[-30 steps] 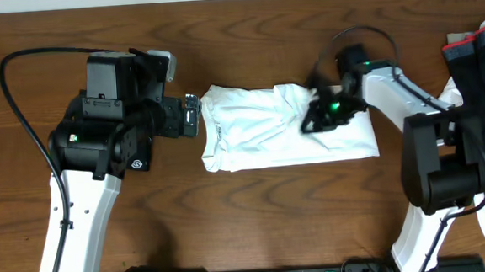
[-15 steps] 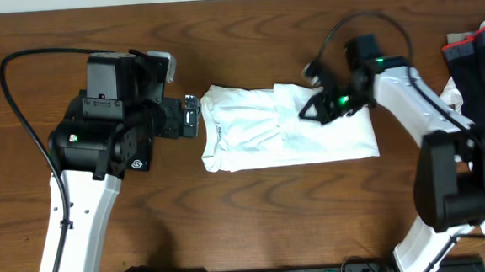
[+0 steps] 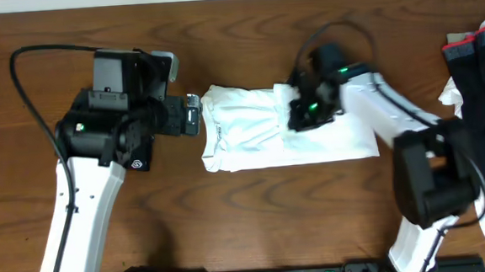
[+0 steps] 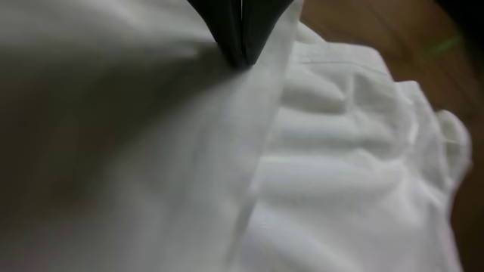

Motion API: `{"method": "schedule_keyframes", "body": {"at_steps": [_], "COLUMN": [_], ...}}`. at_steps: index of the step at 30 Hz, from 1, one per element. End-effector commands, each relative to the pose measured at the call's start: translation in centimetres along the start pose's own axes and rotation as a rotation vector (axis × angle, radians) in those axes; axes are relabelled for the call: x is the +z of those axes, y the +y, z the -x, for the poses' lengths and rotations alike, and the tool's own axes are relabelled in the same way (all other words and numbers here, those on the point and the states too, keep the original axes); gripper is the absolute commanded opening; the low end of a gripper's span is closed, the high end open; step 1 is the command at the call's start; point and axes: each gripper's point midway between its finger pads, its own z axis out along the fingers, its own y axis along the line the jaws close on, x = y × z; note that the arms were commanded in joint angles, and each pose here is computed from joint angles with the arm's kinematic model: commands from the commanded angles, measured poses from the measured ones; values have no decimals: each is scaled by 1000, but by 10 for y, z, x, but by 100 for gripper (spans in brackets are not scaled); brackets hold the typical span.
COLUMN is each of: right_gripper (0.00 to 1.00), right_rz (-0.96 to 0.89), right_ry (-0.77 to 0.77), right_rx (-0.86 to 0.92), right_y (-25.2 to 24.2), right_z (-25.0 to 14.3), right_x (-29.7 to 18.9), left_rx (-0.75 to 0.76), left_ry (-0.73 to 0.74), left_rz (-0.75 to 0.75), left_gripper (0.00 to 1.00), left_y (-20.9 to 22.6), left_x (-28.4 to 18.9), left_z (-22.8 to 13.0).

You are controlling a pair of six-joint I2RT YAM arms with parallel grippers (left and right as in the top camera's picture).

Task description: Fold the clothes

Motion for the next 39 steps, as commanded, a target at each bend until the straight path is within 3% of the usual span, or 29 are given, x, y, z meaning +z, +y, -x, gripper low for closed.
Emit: {"method": "schedule_keyframes", "body": {"at_steps": [1,8,16,19,25,37,39], "right_gripper": [1,11,40,41,40,36,36], "right_rz": [-6,77,-52,-128,-165,-175,-175], "right_ry": [57,-107,-433,-499,-499,-484,-484], "right_rx": [-31,-173,-184,-134,-48,-13,-13], "right_y": [14,53,44,27,2,-7,-7], "right_z": [-13,3,17,12,-2,-8,-8], "right_x": [18,-47,-169,-198,-215,-216,-216], "left_rx": [-73,-308,-377,-364,-372,-269,-259], "left_ry": [69,243,467,516,578,672,693], "left_rz": [16,59,-140,-273,-294,-353,-355], "left_gripper": [98,98,98,98,98,99,92], "left_y": [8,40,30,16,21,-17,-22], "left_x": [19,72,142,162,198,233,237], "left_z": [-7,-30,-66,-75,-96,-131,-137]}}
